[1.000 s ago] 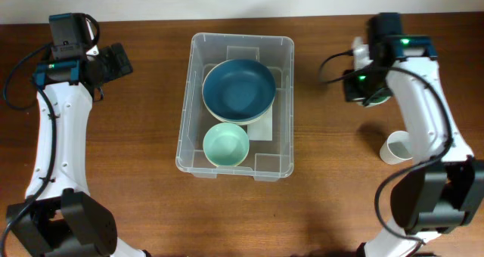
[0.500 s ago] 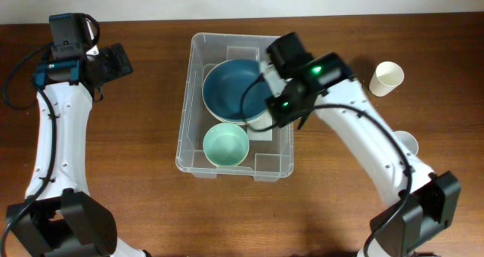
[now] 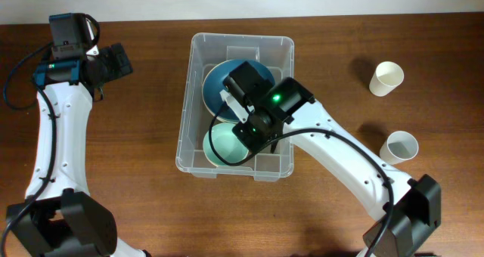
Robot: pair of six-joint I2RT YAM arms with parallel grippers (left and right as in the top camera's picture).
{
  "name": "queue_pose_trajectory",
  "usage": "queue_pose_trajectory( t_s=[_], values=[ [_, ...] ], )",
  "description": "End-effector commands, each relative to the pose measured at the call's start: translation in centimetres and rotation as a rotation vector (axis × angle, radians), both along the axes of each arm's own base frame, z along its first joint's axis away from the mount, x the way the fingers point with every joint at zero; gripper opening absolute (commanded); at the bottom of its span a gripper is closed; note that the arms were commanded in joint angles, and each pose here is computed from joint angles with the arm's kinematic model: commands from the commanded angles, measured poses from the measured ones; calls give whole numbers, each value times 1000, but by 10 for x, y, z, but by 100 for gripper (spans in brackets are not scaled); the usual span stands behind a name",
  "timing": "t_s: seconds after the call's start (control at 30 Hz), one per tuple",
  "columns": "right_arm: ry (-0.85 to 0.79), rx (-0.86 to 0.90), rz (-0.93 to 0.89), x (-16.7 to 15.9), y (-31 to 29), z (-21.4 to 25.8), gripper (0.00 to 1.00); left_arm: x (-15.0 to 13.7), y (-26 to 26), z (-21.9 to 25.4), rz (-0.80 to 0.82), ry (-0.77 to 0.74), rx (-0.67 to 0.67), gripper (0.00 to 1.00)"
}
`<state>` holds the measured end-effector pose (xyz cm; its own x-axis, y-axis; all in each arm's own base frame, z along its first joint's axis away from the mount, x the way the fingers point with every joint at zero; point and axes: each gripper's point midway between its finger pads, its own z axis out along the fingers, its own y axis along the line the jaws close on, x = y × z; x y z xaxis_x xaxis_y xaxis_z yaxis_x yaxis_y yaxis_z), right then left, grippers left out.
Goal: Pack container
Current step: 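Lower the mint cup into the container beside the mint bowl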
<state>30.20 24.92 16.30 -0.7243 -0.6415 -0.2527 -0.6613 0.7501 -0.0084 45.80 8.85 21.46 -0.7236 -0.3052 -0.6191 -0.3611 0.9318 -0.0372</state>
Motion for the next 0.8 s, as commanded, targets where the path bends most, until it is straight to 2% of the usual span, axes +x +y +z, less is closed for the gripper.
queue_pose_trajectory(
  t_s=[0.0, 0.77],
  values=[
    [8, -12, -16, -6, -5, -10, 4, 1, 2, 12, 3, -27, 9, 100],
    [16, -19, -16, -9, -8, -60, 4, 1, 2, 12, 3, -27, 9, 100]
  ],
)
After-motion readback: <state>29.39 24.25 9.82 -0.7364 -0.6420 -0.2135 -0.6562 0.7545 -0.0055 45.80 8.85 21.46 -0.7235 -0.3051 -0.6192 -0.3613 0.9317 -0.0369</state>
